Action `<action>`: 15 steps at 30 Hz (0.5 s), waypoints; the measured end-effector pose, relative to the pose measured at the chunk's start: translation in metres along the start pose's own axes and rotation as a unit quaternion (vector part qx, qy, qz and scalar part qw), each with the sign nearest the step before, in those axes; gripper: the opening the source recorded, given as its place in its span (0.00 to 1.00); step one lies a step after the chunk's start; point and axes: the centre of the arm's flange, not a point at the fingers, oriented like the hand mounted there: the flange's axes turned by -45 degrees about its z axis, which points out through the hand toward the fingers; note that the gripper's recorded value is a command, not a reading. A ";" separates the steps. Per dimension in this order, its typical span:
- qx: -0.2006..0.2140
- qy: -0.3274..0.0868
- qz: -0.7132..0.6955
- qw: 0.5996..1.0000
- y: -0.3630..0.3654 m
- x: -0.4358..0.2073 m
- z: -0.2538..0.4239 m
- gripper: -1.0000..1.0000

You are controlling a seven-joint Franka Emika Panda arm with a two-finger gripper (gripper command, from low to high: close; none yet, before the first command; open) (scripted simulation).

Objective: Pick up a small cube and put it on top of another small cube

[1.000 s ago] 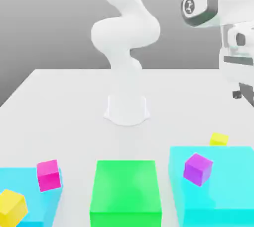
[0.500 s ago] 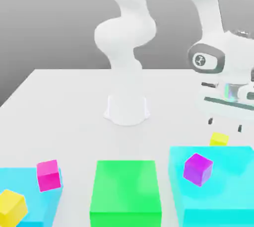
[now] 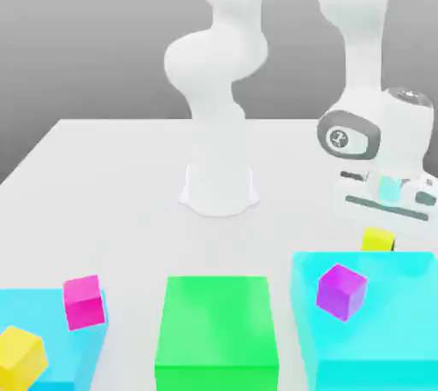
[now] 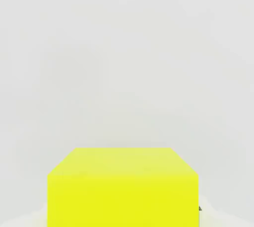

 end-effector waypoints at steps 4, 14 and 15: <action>0.005 0.001 -0.002 1.000 0.005 -0.004 -0.030 0.00; 0.051 0.022 -0.003 0.998 0.084 -0.061 -0.063 0.00; 0.050 0.020 0.026 0.998 0.083 -0.083 -0.068 0.00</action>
